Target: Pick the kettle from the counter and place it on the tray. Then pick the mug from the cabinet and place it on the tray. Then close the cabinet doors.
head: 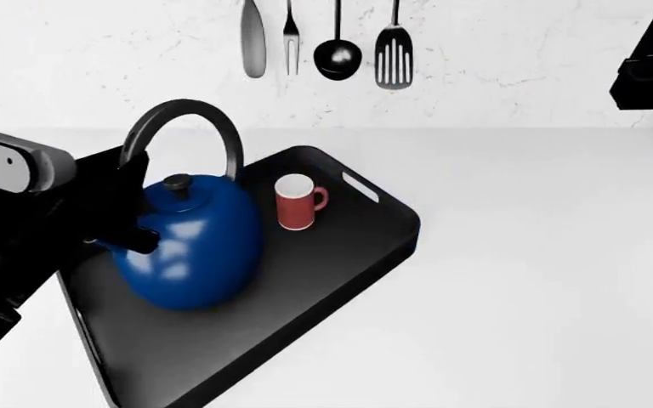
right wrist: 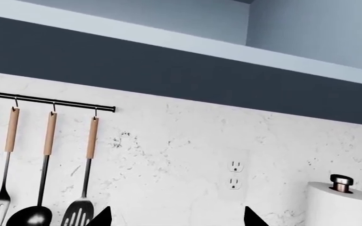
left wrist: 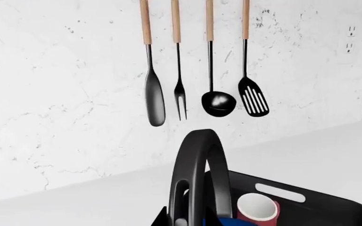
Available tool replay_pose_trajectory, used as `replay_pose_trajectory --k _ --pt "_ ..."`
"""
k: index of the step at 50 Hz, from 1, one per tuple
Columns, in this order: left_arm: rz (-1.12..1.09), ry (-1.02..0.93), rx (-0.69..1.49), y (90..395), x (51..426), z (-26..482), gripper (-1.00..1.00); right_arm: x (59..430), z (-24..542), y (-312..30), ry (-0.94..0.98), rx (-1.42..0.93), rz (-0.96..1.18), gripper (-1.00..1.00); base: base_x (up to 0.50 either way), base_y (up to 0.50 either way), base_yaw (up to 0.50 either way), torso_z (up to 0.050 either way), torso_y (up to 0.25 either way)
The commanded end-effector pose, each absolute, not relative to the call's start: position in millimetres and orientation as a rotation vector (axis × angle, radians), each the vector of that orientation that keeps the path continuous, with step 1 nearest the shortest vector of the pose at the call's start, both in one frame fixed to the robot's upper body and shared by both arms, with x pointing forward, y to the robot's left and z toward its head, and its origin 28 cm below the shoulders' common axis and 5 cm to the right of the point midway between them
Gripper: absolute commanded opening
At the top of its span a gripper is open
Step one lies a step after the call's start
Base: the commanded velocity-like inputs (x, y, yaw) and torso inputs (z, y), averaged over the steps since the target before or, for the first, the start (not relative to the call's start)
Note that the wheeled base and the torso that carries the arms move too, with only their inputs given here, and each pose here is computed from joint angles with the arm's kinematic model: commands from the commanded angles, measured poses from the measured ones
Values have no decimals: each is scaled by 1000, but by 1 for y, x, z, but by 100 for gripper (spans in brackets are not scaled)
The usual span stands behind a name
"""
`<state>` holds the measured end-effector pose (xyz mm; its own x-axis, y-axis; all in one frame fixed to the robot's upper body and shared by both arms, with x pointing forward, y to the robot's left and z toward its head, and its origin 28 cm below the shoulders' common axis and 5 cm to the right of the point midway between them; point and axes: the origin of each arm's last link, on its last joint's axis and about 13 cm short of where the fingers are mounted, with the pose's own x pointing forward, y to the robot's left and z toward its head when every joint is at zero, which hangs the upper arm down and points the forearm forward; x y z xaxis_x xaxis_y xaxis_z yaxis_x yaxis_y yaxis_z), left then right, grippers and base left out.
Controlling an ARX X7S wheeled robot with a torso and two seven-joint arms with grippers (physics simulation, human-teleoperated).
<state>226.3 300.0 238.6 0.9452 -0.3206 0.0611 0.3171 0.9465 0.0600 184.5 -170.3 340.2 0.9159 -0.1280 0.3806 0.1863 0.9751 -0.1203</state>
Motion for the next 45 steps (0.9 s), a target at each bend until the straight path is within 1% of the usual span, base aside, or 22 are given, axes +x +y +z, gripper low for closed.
replay_pose_trajectory --k 1,2,3,23,31,45 --pt "-311 -79 45 303 228 239 -100 186 340 -169 -378 -155 -160 100 11 0 0 0 0" --pt "-313 -78 45 303 228 239 -100 186 340 -169 -379 -155 -160 100 0 0 0 0 0" --pt "-313 -78 45 303 228 240 100 186 340 -169 -379 -155 -160 100 0 0 0 0 0" --pt "-303 -81 25 306 227 246 100 186 340 -169 -378 -154 -159 100 0 0 0 0 0" --pt "-321 -101 19 306 222 257 100 186 340 -169 -377 -153 -158 100 0 0 0 0 0" --pt "-429 -54 39 301 212 257 100 186 340 -169 -379 -153 -159 100 0 0 0 0 1"
